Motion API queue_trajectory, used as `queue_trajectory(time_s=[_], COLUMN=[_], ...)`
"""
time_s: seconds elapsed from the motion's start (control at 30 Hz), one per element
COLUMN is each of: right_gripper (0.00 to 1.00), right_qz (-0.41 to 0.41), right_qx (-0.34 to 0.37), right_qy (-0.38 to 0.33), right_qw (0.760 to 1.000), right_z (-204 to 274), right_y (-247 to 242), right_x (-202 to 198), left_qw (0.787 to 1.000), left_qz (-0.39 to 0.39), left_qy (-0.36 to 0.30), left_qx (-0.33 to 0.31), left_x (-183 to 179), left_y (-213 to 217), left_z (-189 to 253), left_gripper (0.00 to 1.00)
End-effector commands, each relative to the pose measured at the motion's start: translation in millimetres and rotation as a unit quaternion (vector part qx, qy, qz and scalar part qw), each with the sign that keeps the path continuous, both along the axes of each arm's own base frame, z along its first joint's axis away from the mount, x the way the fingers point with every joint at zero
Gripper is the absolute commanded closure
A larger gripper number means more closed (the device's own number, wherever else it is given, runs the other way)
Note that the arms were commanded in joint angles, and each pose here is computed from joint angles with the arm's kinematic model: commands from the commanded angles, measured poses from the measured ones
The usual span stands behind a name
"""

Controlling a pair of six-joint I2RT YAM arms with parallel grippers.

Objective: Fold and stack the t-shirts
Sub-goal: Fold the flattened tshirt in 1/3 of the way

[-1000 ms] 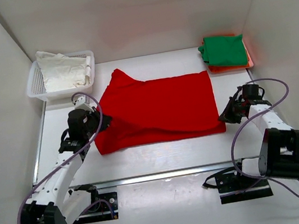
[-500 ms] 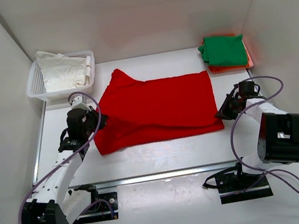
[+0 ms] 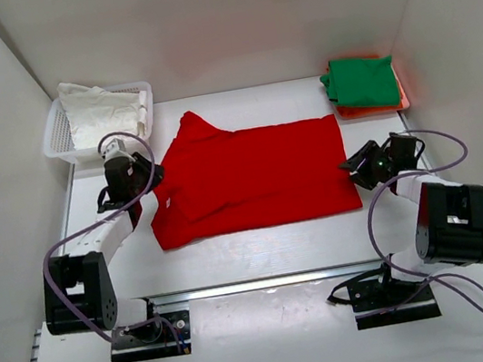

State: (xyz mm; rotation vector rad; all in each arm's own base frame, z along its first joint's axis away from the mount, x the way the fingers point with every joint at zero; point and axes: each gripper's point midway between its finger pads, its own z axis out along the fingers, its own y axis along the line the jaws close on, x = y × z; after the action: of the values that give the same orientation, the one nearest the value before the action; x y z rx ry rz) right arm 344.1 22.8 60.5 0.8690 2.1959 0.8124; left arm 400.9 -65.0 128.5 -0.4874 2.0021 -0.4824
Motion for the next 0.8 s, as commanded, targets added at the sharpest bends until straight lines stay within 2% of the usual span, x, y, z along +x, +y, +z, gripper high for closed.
queue_trajectory(time_s=[0.0,0.13,0.27,0.43,0.6,0.7,0.77], right_gripper=[0.49,0.46,0.49,0.50,0.49,0.48,0.48], right_qz=[-0.063,-0.078,-0.053,0.080,0.169,0.210,0.238], right_qx=[0.000,-0.050,-0.101,-0.153,-0.154,-0.148,-0.152], right_qy=[-0.094,-0.080,-0.070,-0.039,-0.006,0.009,0.023], right_qw=[0.994,0.992,0.991,0.984,0.974,0.966,0.959], right_z=[48,48,46,31,3,-11,-20], right_y=[-19,-36,-39,11,62,89,102], right_x=[33,28,18,13,-8,-22,-35], left_qw=[0.995,0.996,0.998,0.995,0.984,0.972,0.956], left_qz=[0.029,0.032,-0.016,-0.079,-0.096,-0.099,-0.110], left_qy=[-0.084,-0.079,-0.037,0.045,0.128,0.178,0.236], left_qx=[-0.032,-0.007,0.038,0.041,0.075,0.116,0.134], left_x=[27,19,-11,-71,-119,-134,-148], left_y=[10,23,9,-21,-17,-8,-4], left_z=[53,63,54,2,-50,-72,-93], left_gripper=[0.56,0.54,0.54,0.54,0.51,0.47,0.47])
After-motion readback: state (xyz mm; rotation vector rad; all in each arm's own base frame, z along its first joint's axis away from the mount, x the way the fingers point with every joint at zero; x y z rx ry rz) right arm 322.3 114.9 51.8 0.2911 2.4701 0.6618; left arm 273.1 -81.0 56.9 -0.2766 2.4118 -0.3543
